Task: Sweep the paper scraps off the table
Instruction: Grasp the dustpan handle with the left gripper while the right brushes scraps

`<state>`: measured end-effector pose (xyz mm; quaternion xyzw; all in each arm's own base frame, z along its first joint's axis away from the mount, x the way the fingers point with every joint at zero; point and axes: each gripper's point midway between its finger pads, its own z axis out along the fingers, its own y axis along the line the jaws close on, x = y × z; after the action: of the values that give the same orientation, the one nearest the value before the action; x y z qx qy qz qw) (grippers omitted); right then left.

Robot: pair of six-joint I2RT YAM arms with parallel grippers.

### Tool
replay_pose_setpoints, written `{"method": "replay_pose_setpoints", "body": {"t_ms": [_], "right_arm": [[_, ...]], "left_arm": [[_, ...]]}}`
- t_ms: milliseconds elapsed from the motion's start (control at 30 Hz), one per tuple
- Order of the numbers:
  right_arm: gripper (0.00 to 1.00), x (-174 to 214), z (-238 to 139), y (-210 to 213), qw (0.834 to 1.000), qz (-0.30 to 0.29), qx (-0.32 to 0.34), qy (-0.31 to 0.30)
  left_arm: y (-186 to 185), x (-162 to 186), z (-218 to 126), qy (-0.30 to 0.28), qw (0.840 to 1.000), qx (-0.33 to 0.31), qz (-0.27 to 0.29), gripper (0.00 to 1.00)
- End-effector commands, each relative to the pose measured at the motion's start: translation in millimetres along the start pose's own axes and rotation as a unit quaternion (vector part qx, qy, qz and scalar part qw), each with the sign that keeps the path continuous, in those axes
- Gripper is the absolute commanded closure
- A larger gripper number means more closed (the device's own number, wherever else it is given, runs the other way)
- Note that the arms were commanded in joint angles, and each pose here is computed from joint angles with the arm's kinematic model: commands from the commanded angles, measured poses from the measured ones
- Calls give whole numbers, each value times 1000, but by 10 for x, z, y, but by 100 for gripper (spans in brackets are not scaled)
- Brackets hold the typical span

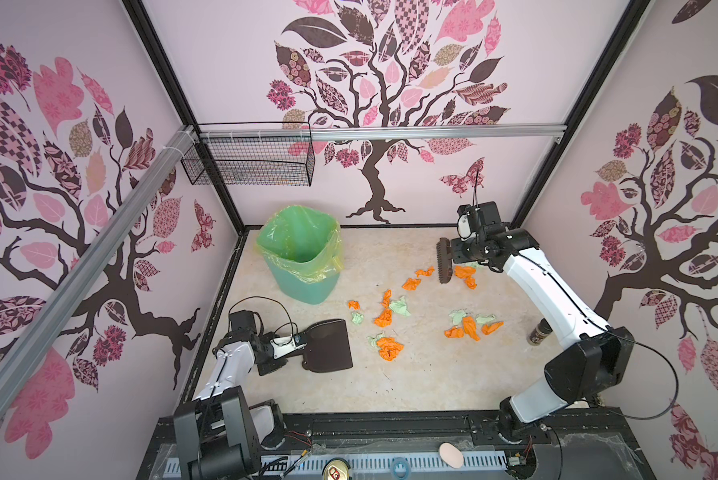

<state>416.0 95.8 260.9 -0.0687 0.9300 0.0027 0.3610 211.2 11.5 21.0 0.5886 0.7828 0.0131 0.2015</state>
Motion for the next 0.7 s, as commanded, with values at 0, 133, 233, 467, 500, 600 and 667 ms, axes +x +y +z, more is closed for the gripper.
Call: {"method": "replay_pose_setpoints", "body": {"t_ms": [0,133,233,467,500,600,667], "right_arm": [[100,-122,-157,36,999,8,-9,-31],[100,-100,-132,100,1000,1,-11,-28],[100,-68,-95,138,1000,-4,-12,-21],[100,-36,-58,171,1000,-9,-11,-15],[100,-37,-55,175,1000,-9,-12,-15],[100,-25,-37,187,1000,-8,-13,-15],[100,-10,-28,203,1000,-7,-17,-14]], "left_arm": [[93,-3,-6,3,1000,-11,18,58],[115,17,32,5,1000,-8,14,63],[186,-9,7,0,1000,-21,8,61],[321,-245,-297,-41,996,-83,15,44],[308,-261,-327,-44,995,-86,16,43],[244,-272,-370,-42,996,-79,22,49],[165,-249,-350,-37,997,-67,25,54]]}}
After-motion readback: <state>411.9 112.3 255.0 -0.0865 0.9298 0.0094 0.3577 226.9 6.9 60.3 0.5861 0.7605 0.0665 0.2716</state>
